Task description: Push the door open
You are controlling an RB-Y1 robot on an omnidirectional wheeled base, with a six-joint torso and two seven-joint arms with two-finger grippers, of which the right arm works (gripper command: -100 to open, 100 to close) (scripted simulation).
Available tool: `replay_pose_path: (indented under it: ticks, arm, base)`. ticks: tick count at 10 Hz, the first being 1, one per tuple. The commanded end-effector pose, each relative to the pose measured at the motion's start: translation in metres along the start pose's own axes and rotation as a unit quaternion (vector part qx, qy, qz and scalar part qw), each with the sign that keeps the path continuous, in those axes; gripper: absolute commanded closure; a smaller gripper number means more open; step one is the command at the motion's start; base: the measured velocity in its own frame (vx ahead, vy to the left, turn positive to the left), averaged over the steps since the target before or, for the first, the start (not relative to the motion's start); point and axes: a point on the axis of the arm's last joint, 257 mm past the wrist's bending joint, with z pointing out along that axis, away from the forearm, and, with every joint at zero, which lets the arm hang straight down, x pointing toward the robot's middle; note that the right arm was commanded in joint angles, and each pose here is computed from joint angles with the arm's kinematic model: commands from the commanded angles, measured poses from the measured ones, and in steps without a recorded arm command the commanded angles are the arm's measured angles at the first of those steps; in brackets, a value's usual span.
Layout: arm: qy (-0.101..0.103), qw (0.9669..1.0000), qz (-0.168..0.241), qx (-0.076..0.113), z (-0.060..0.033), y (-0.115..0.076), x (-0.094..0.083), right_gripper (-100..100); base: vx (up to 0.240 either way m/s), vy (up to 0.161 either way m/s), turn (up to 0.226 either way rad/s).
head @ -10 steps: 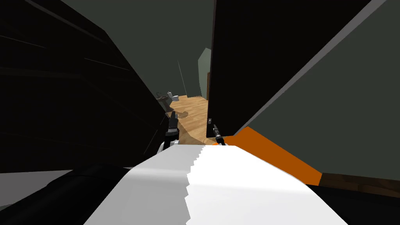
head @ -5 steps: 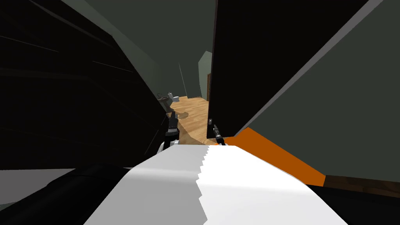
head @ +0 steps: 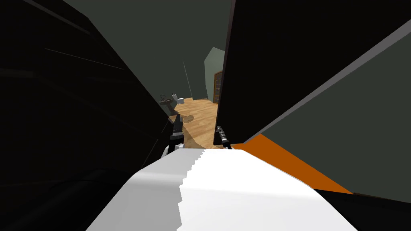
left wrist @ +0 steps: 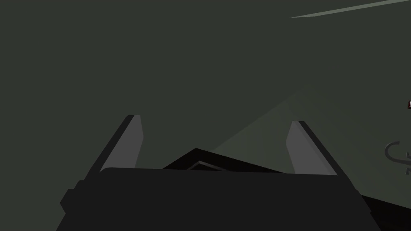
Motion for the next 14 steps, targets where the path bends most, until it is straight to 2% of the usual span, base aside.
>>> replay_pose_path:
  ticks: [1,3,4,9,14]
  arm:
    - [-0.002,1.0,0.002,-0.001,0.0004,0.001,0.001,-100]
    - [-0.002,1.0,0.003,-0.002,0.0005,0.001,0.002,-100]
    - [-0.002,1.0,0.003,-0.002,0.0005,0.001,0.002,100]
    - [-0.002,1.0,0.003,-0.002,0.0005,0.001,0.002,100]
    - [-0.031,0.9995,-0.007,0.003,-0.0009,-0.002,-0.032,100]
  base:
    - [0.203,0.039,0.023]
    - [0.142,0.011,0.005]
    - [-0.019,0.003,0.007]
    - [-0.013,-0.001,0.002]
    - [0.173,0.049,-0.04]
